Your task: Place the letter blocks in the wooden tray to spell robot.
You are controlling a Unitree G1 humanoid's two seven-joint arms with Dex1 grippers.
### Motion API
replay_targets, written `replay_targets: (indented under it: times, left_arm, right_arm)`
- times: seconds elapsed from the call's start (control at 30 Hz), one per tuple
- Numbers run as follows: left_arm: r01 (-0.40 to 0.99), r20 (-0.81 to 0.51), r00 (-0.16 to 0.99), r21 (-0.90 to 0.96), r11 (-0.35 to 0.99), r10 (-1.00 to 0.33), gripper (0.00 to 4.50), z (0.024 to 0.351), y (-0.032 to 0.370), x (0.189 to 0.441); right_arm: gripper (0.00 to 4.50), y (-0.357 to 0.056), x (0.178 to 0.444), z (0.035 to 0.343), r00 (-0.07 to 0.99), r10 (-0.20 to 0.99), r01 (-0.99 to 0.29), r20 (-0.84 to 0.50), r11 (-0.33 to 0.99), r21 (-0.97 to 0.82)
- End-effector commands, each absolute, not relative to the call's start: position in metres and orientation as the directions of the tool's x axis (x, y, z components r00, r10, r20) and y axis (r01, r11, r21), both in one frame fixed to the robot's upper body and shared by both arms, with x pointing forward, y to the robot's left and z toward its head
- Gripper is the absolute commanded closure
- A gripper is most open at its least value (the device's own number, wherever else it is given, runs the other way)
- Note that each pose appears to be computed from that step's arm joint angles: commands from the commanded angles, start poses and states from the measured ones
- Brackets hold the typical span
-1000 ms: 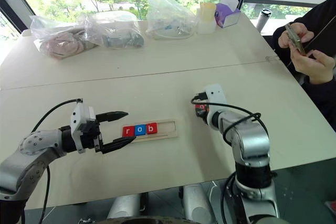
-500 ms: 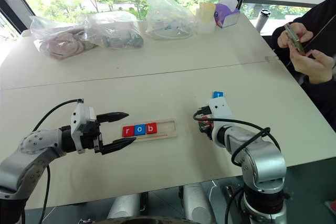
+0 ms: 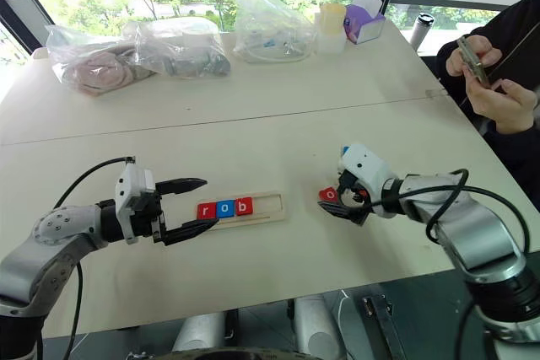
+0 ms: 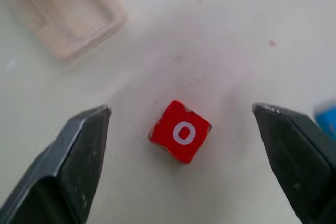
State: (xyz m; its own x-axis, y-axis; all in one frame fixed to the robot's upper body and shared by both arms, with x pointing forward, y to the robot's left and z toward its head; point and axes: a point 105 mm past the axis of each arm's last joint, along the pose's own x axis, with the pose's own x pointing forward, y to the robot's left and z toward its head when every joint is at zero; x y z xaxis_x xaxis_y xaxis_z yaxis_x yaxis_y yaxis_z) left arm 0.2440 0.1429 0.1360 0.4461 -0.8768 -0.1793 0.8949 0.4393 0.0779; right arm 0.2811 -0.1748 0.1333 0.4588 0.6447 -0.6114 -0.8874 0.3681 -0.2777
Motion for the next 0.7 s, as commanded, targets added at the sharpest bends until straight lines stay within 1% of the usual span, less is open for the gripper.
replay_targets:
  times: [0.03,0.1,0.17,0.3,0.4,0.47,0.57,0.6,0.67,0.7]
  left_arm:
    - [0.897,-0.155,0.442,0.109,0.429,-0.884,0.0,0.142,0.139,0.244]
    - [0.895,-0.154,0.444,0.11,0.431,-0.883,0.0,0.142,0.139,0.244]
    - [0.894,-0.152,0.447,0.111,0.434,-0.882,0.0,0.142,0.139,0.244]
    - [0.889,-0.151,0.456,0.115,0.442,-0.877,0.0,0.143,0.14,0.243]
    - [0.886,-0.151,0.461,0.118,0.448,-0.874,0.0,0.143,0.14,0.242]
    - [0.885,-0.152,0.465,0.118,0.451,-0.872,0.0,0.143,0.14,0.241]
    - [0.882,-0.153,0.469,0.118,0.455,-0.87,0.0,0.144,0.142,0.24]
    - [0.882,-0.155,0.47,0.119,0.456,-0.869,0.0,0.143,0.142,0.24]
    - [0.881,-0.157,0.472,0.119,0.458,-0.868,0.0,0.143,0.143,0.24]
    - [0.881,-0.157,0.472,0.12,0.458,-0.867,0.0,0.143,0.143,0.24]
  right_arm:
    - [0.06,-0.176,0.282,0.13,0.301,0.71,-0.95,-0.636,0.168,-0.262]
    - [0.06,-0.18,0.284,0.125,0.25,0.714,-0.963,-0.653,0.114,-0.245]
    - [0.06,-0.185,0.295,0.118,0.235,0.714,-0.967,-0.659,0.102,-0.235]
    - [0.06,-0.185,0.309,0.111,0.203,0.72,-0.971,-0.664,0.062,-0.229]
    - [0.06,-0.183,0.319,0.107,0.193,0.728,-0.973,-0.658,0.057,-0.222]
    - [0.06,-0.185,0.32,0.1,0.171,0.725,-0.979,-0.667,0.047,-0.2]
    - [0.06,-0.184,0.318,0.098,0.144,0.739,-0.984,-0.658,0.035,-0.175]
    - [0.3,-0.183,0.318,0.098,0.141,0.74,-0.984,-0.657,0.033,-0.174]
    - [0.91,-0.183,0.318,0.097,0.14,0.739,-0.983,-0.659,0.027,-0.18]
    - [1.35,-0.183,0.318,0.097,0.141,0.738,-0.983,-0.66,0.023,-0.183]
